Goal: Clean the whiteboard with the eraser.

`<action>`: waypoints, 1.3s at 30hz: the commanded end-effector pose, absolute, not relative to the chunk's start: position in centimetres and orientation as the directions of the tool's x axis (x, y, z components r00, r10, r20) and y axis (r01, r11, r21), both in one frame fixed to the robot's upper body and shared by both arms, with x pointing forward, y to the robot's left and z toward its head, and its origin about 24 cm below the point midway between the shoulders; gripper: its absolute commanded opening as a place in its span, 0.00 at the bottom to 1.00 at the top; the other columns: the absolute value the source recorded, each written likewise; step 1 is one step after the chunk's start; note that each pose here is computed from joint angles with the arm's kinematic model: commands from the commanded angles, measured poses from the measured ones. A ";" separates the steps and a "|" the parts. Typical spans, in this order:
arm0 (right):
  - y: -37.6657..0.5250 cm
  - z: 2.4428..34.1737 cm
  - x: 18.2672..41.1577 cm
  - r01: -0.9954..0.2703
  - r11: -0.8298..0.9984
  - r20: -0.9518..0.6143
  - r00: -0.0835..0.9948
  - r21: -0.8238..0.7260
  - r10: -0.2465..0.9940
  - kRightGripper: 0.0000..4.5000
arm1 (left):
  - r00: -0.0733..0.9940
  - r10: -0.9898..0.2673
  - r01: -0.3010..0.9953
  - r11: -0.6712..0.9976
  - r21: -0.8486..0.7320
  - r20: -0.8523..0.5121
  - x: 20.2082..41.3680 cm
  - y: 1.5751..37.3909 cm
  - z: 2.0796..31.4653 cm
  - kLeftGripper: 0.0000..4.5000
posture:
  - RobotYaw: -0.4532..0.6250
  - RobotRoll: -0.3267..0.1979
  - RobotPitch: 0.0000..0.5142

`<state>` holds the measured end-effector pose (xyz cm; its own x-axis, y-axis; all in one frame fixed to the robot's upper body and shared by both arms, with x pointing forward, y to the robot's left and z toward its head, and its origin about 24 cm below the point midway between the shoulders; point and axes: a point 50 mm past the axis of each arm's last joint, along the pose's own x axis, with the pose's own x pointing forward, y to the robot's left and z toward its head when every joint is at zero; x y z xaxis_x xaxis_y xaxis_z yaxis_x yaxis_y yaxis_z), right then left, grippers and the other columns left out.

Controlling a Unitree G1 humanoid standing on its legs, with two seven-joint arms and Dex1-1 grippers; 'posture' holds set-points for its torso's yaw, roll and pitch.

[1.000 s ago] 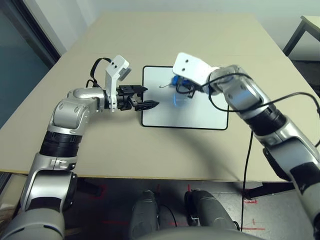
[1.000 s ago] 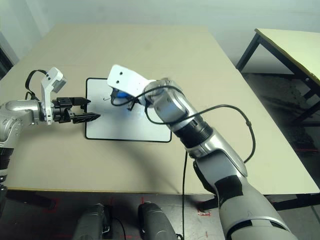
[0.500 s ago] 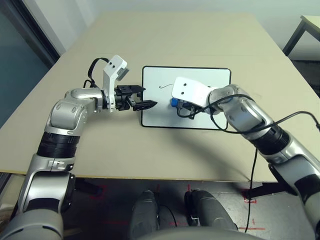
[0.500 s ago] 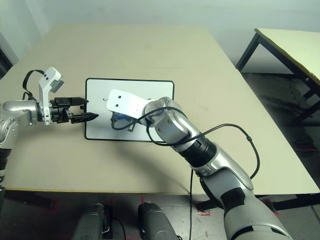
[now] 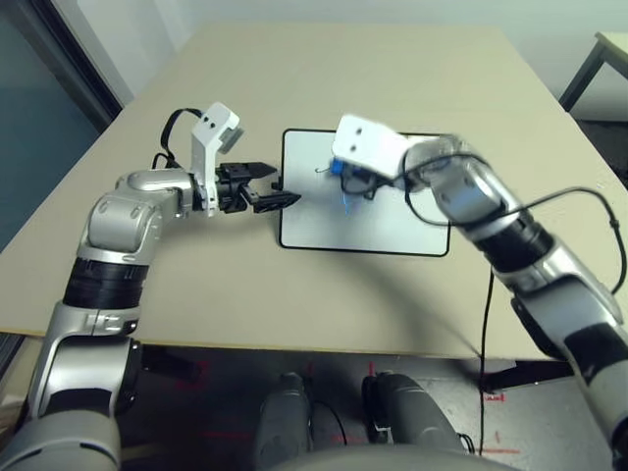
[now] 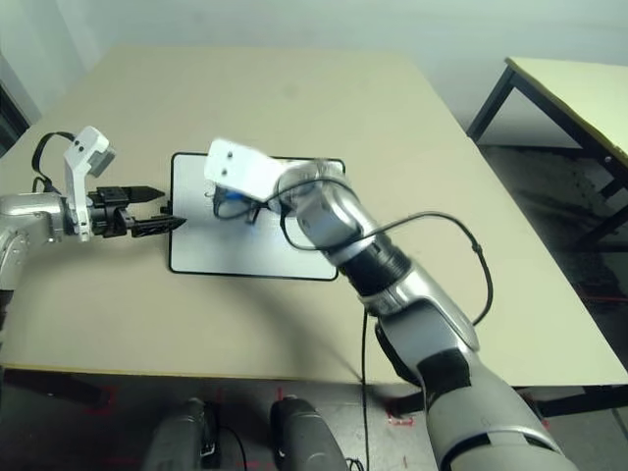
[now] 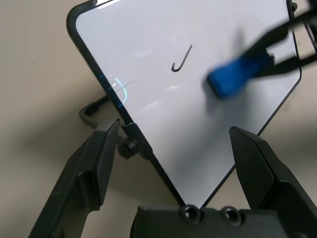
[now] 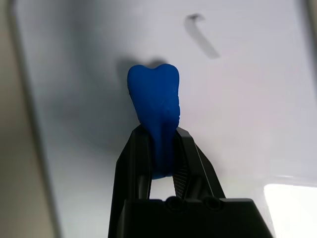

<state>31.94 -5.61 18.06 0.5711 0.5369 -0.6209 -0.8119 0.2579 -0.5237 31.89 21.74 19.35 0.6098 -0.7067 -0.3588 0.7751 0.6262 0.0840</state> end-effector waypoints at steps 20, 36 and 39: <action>-4.0 17.7 32.3 -0.813 0.209 -0.624 0.557 -0.543 0.548 0.13 | 0.623 -0.691 0.759 0.647 0.070 -0.366 31.7 22.4 19.0 1.00 | 0.34 0.62 0.19; -5.3 20.3 37.4 -0.698 0.338 -0.528 0.706 -0.631 0.472 0.13 | 0.617 -0.699 0.765 0.640 0.068 -0.361 31.8 22.2 18.9 1.00 | 0.34 0.62 0.18; -5.5 18.7 35.9 -0.742 0.295 -0.577 0.659 -0.602 0.483 0.13 | 0.618 -0.699 0.765 0.641 0.068 -0.360 31.8 22.2 18.9 1.00 | 0.34 0.62 0.18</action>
